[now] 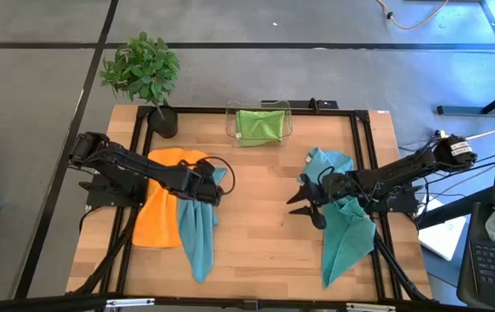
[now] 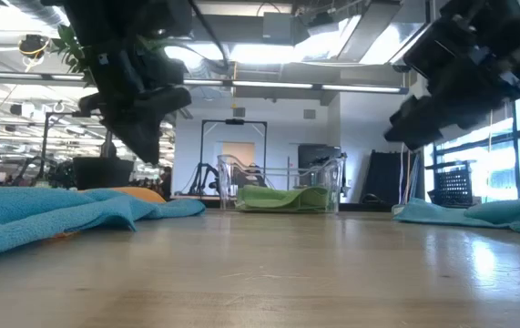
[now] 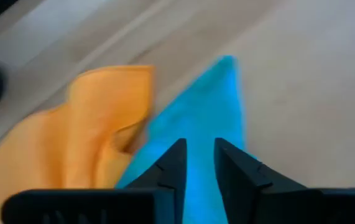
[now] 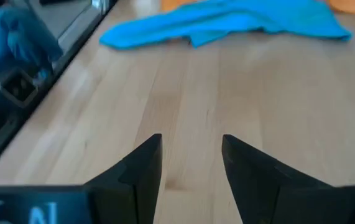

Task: Fold microfiber towels
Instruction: Fold the top left blue microfiber towel

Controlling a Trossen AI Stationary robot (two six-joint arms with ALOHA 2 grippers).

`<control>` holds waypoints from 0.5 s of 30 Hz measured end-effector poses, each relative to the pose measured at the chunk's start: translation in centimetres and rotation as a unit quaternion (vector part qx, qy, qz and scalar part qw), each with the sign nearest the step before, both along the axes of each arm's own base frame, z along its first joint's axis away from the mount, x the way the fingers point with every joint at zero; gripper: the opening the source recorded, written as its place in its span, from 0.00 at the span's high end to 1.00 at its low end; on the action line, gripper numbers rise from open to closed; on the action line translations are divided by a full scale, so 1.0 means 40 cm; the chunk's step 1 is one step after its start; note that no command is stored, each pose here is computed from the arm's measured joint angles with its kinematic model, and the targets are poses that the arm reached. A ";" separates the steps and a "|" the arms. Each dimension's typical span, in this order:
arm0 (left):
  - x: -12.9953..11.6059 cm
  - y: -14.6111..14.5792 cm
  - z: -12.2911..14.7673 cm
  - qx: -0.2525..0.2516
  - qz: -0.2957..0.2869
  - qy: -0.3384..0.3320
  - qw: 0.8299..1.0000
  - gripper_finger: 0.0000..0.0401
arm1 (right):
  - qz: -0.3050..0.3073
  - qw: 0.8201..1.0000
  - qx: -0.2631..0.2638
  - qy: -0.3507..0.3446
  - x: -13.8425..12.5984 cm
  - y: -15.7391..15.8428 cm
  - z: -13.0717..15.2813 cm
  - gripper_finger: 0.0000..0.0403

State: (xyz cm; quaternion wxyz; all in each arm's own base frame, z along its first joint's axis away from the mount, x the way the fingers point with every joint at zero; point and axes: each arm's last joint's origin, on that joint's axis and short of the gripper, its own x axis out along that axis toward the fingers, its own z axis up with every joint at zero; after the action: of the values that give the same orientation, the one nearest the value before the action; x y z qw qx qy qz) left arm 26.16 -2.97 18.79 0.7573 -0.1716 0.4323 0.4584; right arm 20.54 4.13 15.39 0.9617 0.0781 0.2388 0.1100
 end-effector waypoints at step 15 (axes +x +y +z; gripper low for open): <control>-0.024 0.030 -0.031 -0.045 0.133 0.036 0.989 0.80 | 0.008 1.000 -0.011 -0.008 -0.023 0.044 -0.017 0.58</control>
State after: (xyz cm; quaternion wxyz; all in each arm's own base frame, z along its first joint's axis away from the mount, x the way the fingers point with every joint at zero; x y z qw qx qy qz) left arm 25.20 -1.77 17.55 0.6647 -0.2445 0.4529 0.5415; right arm 19.60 5.89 14.72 0.9635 0.0650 0.2327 0.1154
